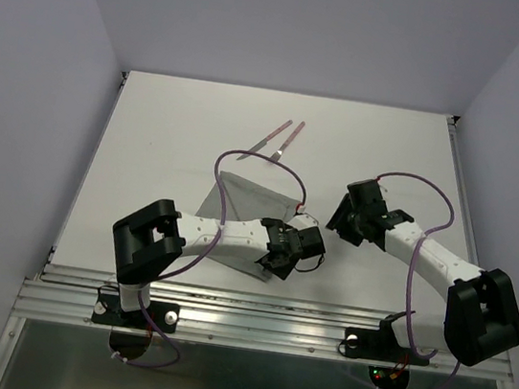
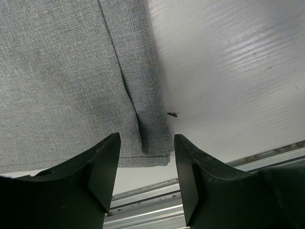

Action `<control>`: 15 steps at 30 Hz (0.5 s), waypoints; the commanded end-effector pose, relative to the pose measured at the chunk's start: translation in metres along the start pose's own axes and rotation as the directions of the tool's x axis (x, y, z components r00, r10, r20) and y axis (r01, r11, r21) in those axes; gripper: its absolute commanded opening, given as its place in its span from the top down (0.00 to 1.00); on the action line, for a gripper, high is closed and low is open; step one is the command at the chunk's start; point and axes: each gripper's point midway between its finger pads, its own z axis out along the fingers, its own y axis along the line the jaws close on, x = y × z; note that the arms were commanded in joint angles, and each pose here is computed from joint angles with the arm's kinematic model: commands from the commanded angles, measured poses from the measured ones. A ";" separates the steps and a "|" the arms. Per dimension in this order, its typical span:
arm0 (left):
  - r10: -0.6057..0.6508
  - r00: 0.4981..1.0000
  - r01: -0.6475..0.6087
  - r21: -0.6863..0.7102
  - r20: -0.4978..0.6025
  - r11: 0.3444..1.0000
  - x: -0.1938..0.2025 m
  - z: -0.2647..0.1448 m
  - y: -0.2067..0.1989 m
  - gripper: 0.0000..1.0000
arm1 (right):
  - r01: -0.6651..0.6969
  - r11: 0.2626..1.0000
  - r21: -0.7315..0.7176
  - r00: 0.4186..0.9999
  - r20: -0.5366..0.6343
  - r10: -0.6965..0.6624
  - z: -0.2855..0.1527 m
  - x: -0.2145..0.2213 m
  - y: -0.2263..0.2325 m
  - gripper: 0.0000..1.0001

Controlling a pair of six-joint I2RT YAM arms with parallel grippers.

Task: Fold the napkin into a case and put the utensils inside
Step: Pick up the upper triangle-folded napkin from the center of the board.

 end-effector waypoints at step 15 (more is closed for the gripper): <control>0.080 0.996 -0.079 -0.007 0.029 0.997 -0.001 0.004 -0.002 0.51 | -0.015 0.998 -0.058 1.000 0.019 0.016 -0.003 -0.007 0.012 0.44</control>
